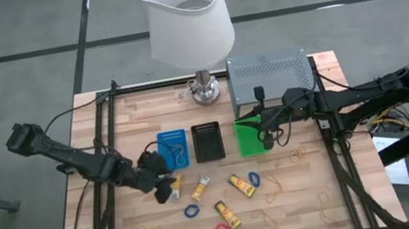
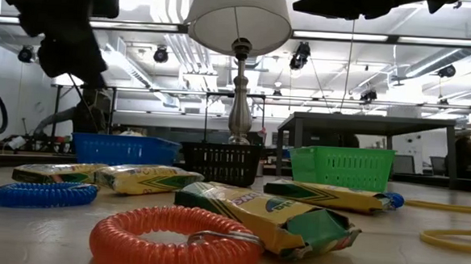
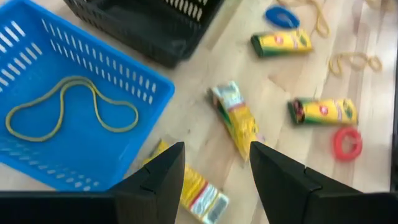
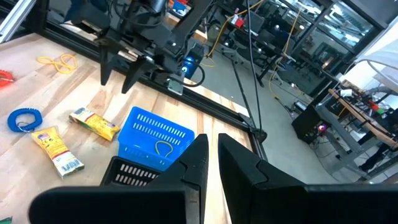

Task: Pick & Place Office Desk Supplies
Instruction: Put the yellow rubber band into the blue bin

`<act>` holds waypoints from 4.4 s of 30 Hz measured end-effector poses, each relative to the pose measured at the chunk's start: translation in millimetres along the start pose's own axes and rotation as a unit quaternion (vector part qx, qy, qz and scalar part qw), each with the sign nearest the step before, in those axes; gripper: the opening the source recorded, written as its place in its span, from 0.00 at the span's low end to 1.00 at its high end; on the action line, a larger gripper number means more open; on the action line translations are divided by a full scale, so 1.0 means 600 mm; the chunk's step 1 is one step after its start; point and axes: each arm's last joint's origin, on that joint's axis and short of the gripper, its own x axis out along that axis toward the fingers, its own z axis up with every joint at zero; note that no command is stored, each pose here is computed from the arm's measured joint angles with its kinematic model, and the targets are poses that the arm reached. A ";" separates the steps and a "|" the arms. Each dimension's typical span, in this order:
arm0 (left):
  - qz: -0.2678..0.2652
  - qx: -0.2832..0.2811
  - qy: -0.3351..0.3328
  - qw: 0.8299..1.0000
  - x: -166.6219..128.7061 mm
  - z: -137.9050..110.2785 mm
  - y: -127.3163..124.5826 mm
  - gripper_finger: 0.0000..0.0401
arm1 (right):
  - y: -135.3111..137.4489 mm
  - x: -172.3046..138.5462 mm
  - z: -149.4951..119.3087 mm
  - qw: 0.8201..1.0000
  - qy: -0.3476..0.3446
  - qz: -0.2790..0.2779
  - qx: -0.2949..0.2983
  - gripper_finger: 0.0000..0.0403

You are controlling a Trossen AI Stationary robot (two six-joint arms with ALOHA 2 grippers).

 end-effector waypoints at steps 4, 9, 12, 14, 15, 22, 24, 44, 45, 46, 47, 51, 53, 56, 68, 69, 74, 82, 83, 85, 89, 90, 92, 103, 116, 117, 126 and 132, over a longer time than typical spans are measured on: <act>-0.013 0.014 0.041 0.999 -0.001 -0.008 0.001 0.47 | 0.000 0.000 0.000 1.000 0.000 0.000 0.000 0.08; -0.016 -0.006 0.084 0.996 -0.004 -0.021 0.000 0.47 | 0.000 0.000 0.000 1.000 0.000 0.000 0.000 0.08; -0.012 -0.043 0.101 0.994 -0.009 -0.033 -0.004 0.47 | 0.000 0.000 0.000 1.000 0.000 0.000 0.000 0.08; -0.014 -0.057 0.107 0.992 -0.013 -0.041 -0.009 0.47 | 0.000 0.000 0.000 1.000 0.000 0.000 0.000 0.08; -0.015 -0.061 0.111 0.992 -0.014 -0.046 -0.011 0.47 | 0.000 0.000 0.000 1.000 0.000 0.000 0.000 0.08; 0.023 -0.117 0.146 0.982 -0.028 -0.076 -0.012 0.47 | 0.000 0.000 0.000 1.000 0.000 0.000 0.000 0.08; 0.030 -0.141 0.152 0.978 -0.031 -0.082 -0.013 0.47 | 0.000 0.000 0.000 1.000 0.000 0.000 0.000 0.08; 0.016 -0.178 0.260 0.949 -0.021 -0.136 -0.051 0.47 | 0.000 0.000 0.000 1.000 0.000 0.000 0.000 0.08; 0.021 -0.172 0.274 0.946 -0.018 -0.140 -0.055 0.47 | 0.000 0.000 0.000 1.000 0.000 0.000 0.000 0.08; 0.023 -0.165 0.287 0.943 -0.015 -0.144 -0.062 0.46 | 0.000 0.000 0.000 1.000 0.000 0.000 0.000 0.08; 0.026 -0.156 0.299 0.941 -0.013 -0.148 -0.068 0.45 | 0.000 0.000 0.000 1.000 0.000 0.000 0.000 0.08; 0.041 -0.124 0.339 0.932 -0.010 -0.162 -0.097 0.42 | 0.000 0.000 0.000 1.000 0.000 0.000 0.000 0.08; 0.056 -0.104 0.350 0.929 -0.011 -0.166 -0.109 0.41 | 0.000 0.000 0.000 1.000 0.000 0.000 0.000 0.08; 0.065 -0.069 0.358 0.929 -0.009 -0.175 -0.125 0.41 | 0.000 0.000 0.000 1.000 0.000 0.000 0.000 0.08; 0.114 -0.012 0.374 0.920 0.009 -0.211 -0.103 0.41 | 0.000 0.000 0.000 1.000 0.000 0.000 0.000 0.08; 0.111 -0.005 0.372 0.921 0.010 -0.212 -0.102 0.41 | 0.000 0.000 0.000 1.000 0.000 0.000 0.000 0.08; 0.100 0.012 0.363 0.926 0.014 -0.213 -0.100 0.41 | 0.000 0.000 0.000 1.000 0.000 0.000 0.000 0.08; 0.087 0.016 0.362 0.928 0.027 -0.225 -0.086 0.41 | 0.000 0.000 0.000 1.000 0.000 0.000 0.000 0.08; 0.085 0.015 0.362 0.928 0.029 -0.227 -0.084 0.41 | 0.000 0.000 0.000 1.000 0.000 0.000 0.000 0.08; 0.081 0.014 0.361 0.929 0.030 -0.228 -0.082 0.41 | 0.000 0.000 0.000 1.000 0.000 0.000 0.000 0.08; 0.083 0.009 0.361 0.929 0.030 -0.229 -0.081 0.39 | 0.000 0.000 0.000 1.000 0.000 0.000 0.000 0.08; 0.084 0.008 0.361 0.929 0.030 -0.228 -0.081 0.38 | 0.000 0.000 0.000 1.000 0.000 0.000 0.000 0.08; 0.086 0.006 0.361 0.929 0.030 -0.229 -0.081 0.35 | 0.000 0.000 0.000 1.000 0.000 0.000 0.000 0.08; 0.087 0.002 0.357 0.930 0.031 -0.229 -0.081 0.13 | 0.000 0.000 0.000 1.000 0.000 0.000 0.000 0.08; 0.080 0.002 0.353 0.932 0.030 -0.228 -0.085 0.01 | 0.000 0.000 0.000 1.000 0.000 0.000 0.000 0.08; 0.074 0.001 0.351 0.933 0.029 -0.226 -0.088 0.01 | 0.000 0.000 0.000 1.000 0.000 0.000 0.000 0.08; 0.066 0.004 0.325 0.943 0.007 -0.206 -0.097 0.01 | 0.000 0.000 0.000 1.000 0.000 0.000 0.000 0.08; 0.062 0.007 0.271 0.960 -0.013 -0.186 -0.097 0.01 | 0.000 0.000 0.000 1.000 0.000 0.000 0.000 0.08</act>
